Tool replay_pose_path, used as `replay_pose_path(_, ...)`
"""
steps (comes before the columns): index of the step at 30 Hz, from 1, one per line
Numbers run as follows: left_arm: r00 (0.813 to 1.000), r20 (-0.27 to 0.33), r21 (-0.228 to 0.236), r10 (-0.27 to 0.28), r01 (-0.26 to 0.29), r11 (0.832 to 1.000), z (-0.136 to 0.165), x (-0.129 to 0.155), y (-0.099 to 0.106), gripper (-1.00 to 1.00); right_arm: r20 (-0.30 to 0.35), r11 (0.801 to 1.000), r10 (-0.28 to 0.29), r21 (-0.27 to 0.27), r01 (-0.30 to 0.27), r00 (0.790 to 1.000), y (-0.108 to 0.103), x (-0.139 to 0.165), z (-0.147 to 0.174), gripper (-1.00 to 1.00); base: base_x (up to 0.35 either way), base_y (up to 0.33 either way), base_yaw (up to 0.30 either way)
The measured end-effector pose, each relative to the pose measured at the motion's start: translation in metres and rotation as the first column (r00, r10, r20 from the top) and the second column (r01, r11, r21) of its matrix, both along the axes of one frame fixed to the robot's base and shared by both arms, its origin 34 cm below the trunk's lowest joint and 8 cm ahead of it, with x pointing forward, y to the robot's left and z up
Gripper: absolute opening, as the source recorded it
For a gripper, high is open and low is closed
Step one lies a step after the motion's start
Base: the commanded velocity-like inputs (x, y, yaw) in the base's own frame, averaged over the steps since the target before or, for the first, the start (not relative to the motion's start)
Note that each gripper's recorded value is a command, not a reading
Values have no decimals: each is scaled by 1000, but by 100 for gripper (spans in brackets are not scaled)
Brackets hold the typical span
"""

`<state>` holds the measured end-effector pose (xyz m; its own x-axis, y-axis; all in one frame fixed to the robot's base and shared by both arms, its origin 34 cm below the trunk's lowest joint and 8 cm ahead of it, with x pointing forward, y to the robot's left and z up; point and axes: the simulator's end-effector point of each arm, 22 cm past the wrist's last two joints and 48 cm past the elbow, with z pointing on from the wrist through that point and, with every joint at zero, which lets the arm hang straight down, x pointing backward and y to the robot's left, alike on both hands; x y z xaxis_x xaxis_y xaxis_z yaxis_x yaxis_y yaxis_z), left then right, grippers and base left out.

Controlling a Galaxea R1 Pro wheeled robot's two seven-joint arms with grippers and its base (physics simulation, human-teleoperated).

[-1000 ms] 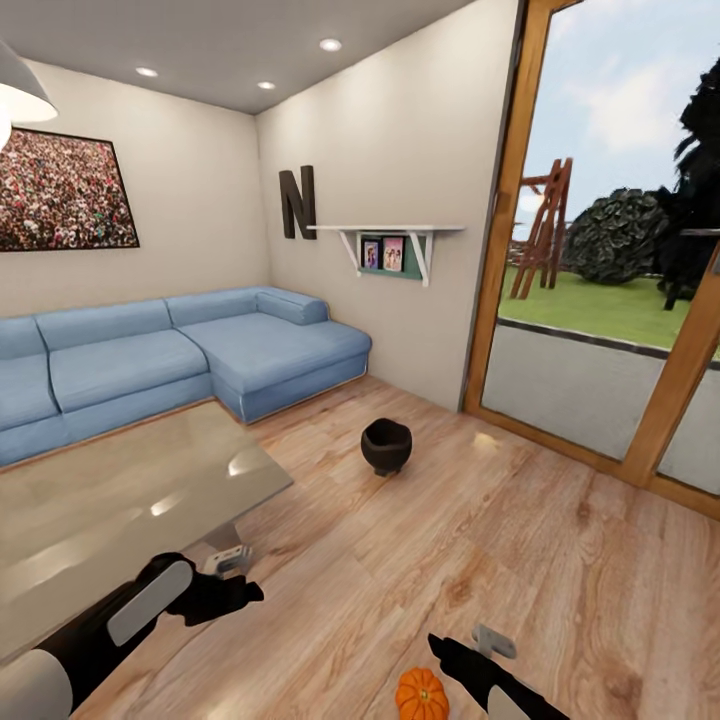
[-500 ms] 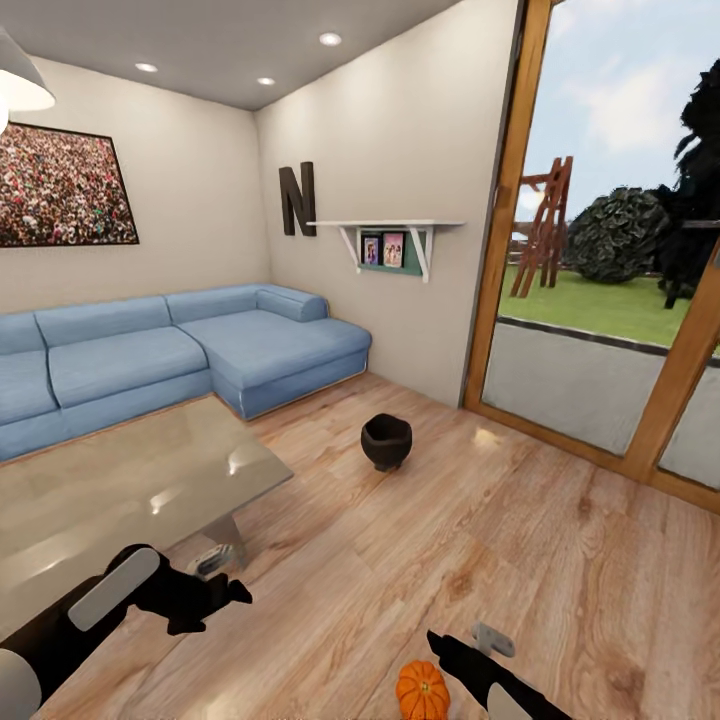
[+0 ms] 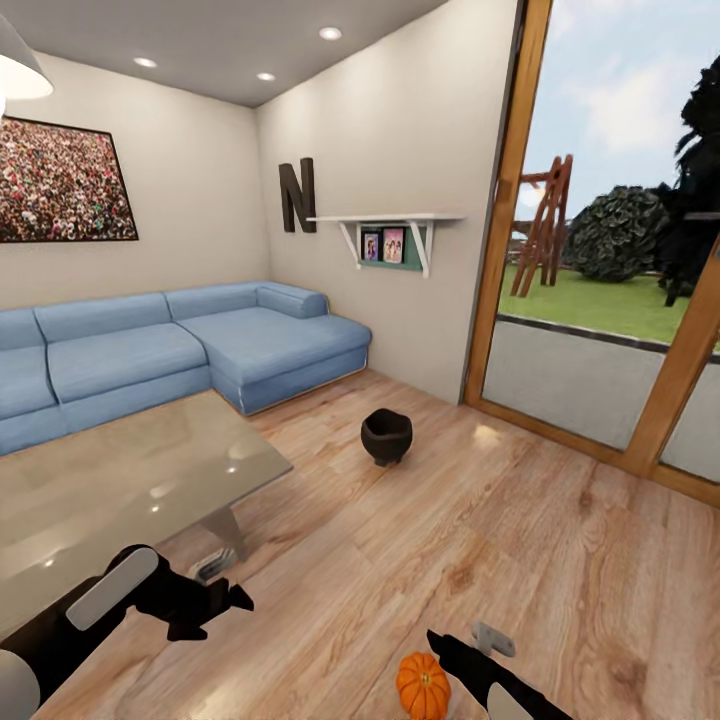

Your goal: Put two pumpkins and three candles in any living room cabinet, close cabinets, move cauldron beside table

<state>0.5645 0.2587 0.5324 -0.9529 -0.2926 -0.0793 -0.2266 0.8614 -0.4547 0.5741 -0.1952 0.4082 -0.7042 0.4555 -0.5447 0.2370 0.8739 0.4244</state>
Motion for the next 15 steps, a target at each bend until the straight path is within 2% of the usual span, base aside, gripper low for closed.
replay_pose_path(15, 1000, 3, -4, -4, 4, 1000, -32, -6, -4, 100, 8, 1000, 5, -9, -5, 1000, -1, -6, -32, 100, 0, 0, 0)
